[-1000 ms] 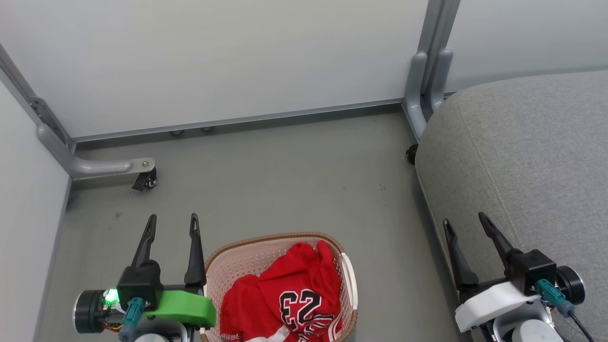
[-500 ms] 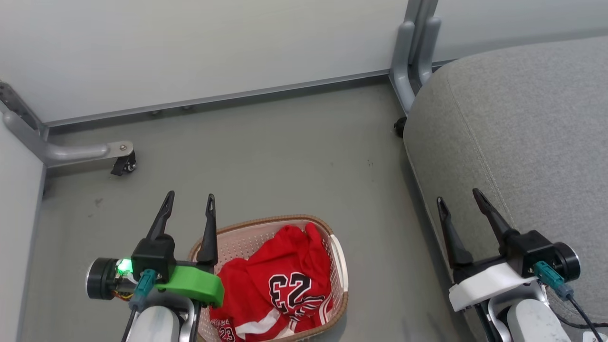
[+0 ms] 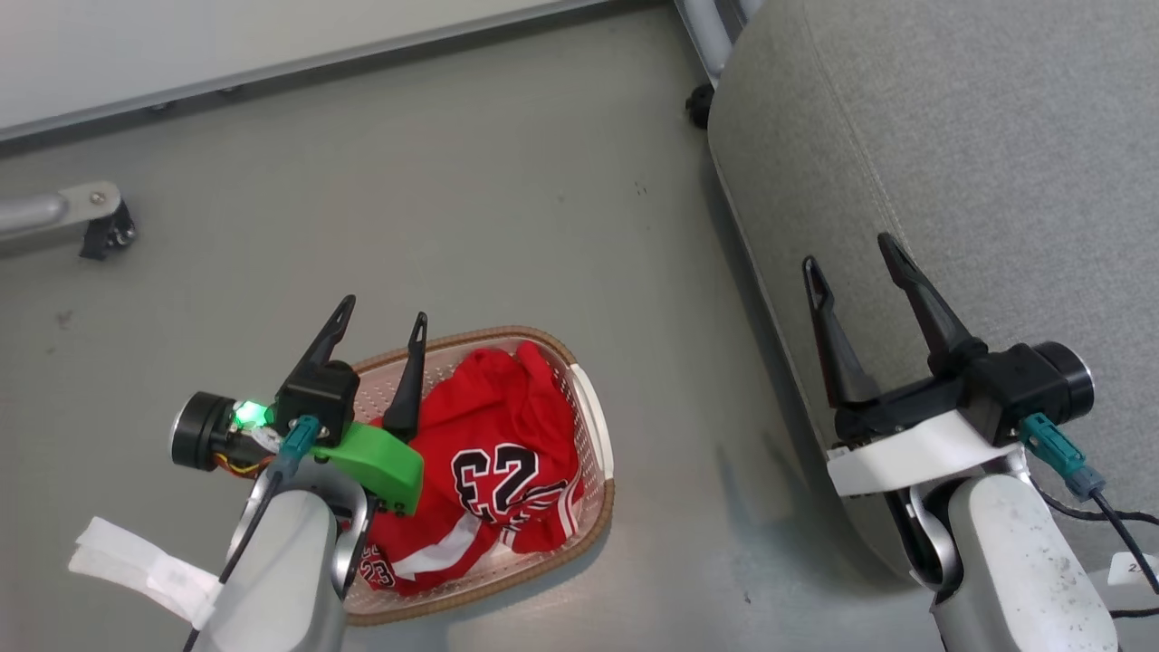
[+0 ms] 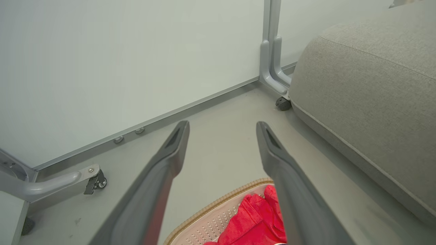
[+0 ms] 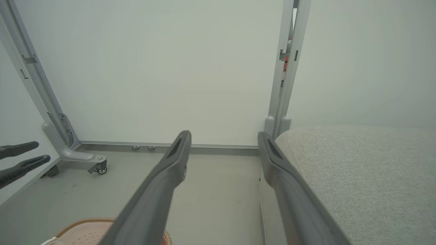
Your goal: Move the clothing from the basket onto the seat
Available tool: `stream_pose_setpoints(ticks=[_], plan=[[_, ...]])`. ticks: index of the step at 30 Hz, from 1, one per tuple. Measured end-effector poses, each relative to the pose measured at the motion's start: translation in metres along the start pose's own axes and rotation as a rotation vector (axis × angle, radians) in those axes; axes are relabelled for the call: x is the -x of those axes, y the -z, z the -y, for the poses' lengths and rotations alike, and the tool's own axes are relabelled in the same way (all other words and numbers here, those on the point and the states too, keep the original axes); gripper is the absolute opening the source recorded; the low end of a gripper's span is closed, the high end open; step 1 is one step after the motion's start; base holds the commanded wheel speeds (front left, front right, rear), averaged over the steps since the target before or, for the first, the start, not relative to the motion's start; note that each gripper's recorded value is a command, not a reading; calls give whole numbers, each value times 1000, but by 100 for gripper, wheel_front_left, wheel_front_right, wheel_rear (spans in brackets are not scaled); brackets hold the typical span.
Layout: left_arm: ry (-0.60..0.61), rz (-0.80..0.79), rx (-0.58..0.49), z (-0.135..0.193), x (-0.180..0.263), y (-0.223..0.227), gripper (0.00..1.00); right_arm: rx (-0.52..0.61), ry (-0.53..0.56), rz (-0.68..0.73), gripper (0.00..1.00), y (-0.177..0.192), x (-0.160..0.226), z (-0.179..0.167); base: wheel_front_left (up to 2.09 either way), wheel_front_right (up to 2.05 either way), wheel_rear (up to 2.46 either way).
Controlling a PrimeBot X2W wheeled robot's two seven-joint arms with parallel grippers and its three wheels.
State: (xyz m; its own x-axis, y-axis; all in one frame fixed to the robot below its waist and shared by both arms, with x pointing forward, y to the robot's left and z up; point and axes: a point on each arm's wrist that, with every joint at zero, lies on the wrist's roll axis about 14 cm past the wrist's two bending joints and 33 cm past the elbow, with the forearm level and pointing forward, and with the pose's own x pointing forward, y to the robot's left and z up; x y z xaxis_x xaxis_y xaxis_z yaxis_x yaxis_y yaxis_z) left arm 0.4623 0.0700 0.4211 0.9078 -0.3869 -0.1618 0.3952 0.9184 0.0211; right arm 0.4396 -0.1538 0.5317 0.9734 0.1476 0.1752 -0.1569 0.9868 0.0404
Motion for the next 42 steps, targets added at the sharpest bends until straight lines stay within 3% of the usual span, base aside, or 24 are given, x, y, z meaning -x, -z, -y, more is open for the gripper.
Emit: stream_pose_setpoints(ticks=[18, 30, 42], plan=[[187, -300, -1, 22, -79, 132, 100, 28, 10, -47, 100, 51, -44, 22, 0, 0, 0], [289, -526, -5, 40, -77, 234, 100, 37, 25, -157, 100, 112, -48, 35, 0, 0, 0], [328, -643, -15, 41, -78, 291, 100, 35, 47, -249, 100, 158, -39, 45, 0, 0, 0]])
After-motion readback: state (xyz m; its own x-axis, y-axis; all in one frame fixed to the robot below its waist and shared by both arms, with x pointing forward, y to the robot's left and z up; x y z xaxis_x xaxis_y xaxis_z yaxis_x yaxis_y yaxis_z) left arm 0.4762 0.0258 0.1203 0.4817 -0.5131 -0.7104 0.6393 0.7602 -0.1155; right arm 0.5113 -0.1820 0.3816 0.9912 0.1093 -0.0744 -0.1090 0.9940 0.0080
